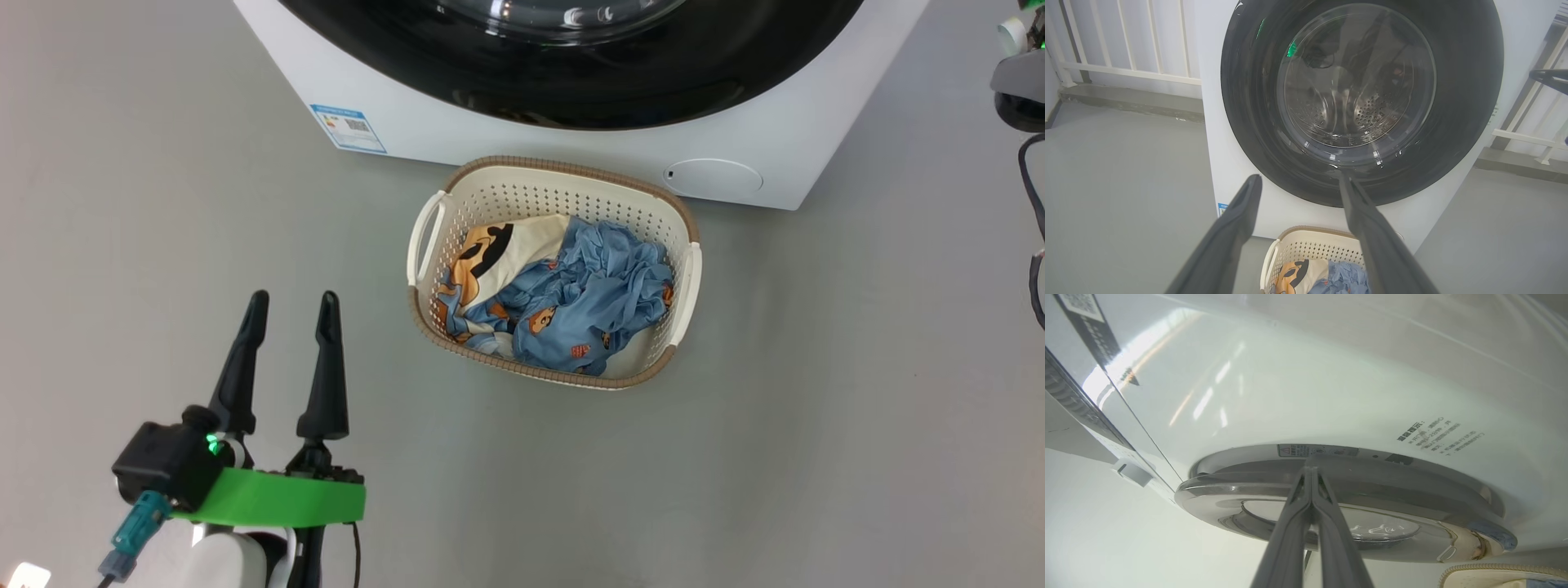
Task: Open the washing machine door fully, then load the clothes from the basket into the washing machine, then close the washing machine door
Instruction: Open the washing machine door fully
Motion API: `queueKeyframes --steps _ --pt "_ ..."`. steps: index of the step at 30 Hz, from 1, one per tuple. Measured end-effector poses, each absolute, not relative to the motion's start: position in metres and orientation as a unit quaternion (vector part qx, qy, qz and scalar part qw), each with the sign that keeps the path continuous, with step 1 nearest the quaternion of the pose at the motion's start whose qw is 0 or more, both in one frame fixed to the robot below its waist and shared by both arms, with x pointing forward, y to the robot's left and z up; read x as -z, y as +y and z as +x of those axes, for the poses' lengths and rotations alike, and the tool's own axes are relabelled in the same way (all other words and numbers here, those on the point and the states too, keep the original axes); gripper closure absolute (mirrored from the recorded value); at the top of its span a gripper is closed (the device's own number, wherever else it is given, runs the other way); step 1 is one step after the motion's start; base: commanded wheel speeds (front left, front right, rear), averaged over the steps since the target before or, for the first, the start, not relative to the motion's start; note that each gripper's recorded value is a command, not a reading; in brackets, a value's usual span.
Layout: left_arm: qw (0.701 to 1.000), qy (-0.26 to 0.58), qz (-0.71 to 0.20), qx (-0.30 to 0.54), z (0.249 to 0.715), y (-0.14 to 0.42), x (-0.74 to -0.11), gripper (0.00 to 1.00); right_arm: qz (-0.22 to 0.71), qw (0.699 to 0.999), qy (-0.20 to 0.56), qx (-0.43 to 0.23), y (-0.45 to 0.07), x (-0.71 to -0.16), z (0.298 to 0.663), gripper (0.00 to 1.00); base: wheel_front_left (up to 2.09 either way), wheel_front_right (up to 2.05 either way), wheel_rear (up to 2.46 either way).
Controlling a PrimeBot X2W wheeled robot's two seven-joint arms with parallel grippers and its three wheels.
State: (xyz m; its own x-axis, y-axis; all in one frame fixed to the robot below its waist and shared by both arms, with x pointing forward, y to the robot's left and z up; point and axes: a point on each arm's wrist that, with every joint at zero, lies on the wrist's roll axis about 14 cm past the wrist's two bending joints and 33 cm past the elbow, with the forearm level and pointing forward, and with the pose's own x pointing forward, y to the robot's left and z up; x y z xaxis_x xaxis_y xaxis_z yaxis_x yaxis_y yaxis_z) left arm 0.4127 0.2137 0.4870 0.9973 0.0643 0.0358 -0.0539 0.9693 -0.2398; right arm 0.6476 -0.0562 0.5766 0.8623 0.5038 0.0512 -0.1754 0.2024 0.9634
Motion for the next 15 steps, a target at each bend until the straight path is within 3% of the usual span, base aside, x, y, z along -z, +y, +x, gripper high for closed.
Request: queueKeyframes --steps 5,15 --pt "0.992 -0.016 -0.121 -0.031 0.414 0.214 -0.482 0.00 0.610 0.741 0.158 -0.231 -0.047 -0.576 0.652 1.00 0.00 0.00 0.00" --pt "0.992 -0.011 -0.120 -0.026 0.420 0.211 -0.478 0.00 0.615 0.730 0.187 -0.233 -0.040 -0.569 0.667 1.00 0.00 0.00 0.00"
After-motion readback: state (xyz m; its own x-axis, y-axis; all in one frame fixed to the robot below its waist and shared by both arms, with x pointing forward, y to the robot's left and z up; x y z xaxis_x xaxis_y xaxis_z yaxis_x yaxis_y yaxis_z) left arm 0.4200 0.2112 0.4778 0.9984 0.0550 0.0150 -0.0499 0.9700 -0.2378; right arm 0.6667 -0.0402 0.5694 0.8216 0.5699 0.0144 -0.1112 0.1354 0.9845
